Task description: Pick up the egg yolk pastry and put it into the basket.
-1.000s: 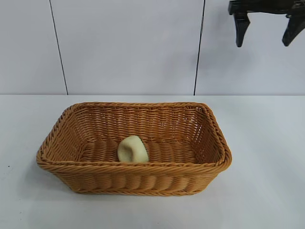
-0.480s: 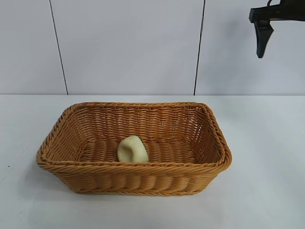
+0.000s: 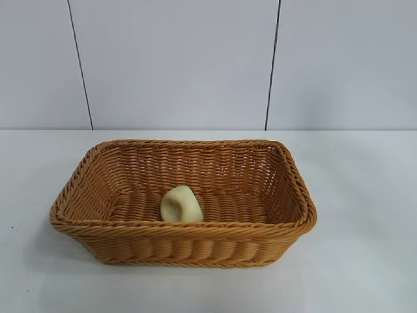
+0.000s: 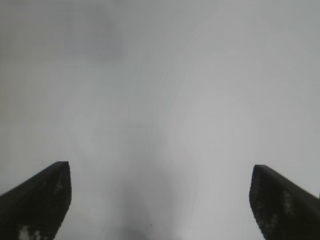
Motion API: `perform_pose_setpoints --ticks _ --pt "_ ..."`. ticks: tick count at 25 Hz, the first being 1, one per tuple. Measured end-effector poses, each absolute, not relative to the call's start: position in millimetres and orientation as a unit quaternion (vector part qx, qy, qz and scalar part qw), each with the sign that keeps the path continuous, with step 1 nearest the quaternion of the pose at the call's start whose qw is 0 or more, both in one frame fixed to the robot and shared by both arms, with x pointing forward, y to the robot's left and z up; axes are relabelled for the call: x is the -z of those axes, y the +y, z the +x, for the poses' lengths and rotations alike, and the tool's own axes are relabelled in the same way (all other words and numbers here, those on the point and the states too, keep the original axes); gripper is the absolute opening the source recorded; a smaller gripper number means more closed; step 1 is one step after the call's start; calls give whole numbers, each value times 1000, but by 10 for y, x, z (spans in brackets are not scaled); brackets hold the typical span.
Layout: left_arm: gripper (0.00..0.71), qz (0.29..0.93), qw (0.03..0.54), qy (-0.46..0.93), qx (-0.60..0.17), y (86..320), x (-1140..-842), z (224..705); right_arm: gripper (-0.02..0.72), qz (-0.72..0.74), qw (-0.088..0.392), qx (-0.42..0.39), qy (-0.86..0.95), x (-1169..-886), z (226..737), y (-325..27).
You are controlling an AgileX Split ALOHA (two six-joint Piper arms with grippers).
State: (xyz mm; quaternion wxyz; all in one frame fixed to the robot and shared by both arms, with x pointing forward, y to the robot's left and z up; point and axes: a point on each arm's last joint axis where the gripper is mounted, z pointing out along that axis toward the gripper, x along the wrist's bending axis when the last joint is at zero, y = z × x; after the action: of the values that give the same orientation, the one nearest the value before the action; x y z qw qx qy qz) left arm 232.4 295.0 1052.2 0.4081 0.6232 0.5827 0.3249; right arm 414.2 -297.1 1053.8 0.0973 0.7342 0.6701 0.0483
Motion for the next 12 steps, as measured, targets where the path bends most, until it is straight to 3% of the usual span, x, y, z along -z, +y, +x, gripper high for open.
perform_pose_setpoints --ticks 9,12 --pt "647 623 408 583 -325 2950 -10522 2324 694 704 177 -159 669 -10307 3329 -2991" --pt "647 623 408 583 -325 2950 -10522 2324 694 681 216 -203 670 -10370 3148 -2993"
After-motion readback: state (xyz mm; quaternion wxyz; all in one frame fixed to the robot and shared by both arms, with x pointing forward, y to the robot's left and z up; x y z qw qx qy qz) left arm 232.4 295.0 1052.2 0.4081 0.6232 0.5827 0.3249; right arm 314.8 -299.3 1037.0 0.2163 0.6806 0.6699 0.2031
